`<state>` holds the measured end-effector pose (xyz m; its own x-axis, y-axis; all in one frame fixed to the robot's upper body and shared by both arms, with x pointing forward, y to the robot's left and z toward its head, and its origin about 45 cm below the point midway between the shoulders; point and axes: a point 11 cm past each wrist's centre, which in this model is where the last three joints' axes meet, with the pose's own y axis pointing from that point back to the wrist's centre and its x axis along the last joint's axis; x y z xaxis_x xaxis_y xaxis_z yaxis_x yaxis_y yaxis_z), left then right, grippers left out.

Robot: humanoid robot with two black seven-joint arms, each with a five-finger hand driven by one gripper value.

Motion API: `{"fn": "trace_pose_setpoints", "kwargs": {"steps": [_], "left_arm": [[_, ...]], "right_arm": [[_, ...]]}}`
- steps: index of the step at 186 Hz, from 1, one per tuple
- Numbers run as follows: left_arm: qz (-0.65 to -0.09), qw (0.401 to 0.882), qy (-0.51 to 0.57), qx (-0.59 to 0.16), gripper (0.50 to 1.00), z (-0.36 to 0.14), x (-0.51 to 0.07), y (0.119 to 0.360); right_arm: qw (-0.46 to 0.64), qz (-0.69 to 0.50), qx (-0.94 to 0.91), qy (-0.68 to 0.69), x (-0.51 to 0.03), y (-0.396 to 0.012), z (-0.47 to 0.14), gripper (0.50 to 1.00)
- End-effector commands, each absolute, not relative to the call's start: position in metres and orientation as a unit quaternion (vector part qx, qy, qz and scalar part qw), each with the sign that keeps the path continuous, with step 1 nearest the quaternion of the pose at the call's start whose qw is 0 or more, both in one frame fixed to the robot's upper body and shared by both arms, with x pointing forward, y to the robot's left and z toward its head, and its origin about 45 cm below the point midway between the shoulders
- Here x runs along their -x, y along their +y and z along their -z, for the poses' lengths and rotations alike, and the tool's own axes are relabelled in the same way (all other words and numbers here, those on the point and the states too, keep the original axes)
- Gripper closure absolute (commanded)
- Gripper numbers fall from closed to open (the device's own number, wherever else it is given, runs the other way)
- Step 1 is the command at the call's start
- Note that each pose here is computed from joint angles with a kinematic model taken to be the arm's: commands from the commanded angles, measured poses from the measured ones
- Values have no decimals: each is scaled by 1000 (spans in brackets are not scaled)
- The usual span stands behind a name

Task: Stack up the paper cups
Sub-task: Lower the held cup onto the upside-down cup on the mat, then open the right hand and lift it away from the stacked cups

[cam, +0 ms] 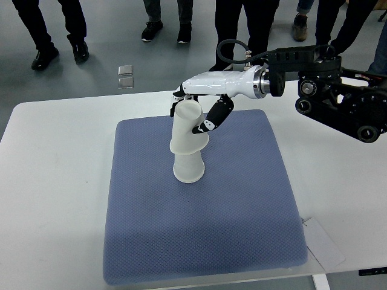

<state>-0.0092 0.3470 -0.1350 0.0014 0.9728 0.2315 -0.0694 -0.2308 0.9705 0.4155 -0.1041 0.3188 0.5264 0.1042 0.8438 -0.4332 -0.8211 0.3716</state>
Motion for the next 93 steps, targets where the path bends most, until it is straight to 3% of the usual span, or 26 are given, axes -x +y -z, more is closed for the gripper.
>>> {"fn": "trace_pose_setpoints", "kwargs": {"steps": [1, 47, 50, 60, 67, 76, 85, 93], "left_arm": [[-569, 458, 419, -540, 500, 135, 9, 347], [-569, 458, 419, -540, 500, 135, 9, 347], [-569, 458, 419, -540, 500, 135, 9, 347], [-569, 458, 419, -540, 500, 135, 9, 347], [-569, 458, 419, -540, 500, 135, 9, 347], [-569, 458, 419, -540, 500, 135, 9, 347], [-569, 458, 419, -540, 500, 135, 9, 347], [-569, 458, 419, -540, 500, 135, 9, 347]], "right_arm": [[282, -476, -827, -97, -415, -103, -317, 1000], [278, -471, -831, -98, -412, -100, -309, 1000], [278, -471, -831, -99, -413, -100, -309, 959], [279, -468, -833, -101, -412, -101, -306, 891], [279, -466, -834, -101, -412, -102, -303, 795], [279, -465, -834, -104, -412, -103, -302, 728], [278, -465, -834, -107, -412, -103, -301, 597], [278, -464, -834, -106, -412, -103, -300, 589]]}}
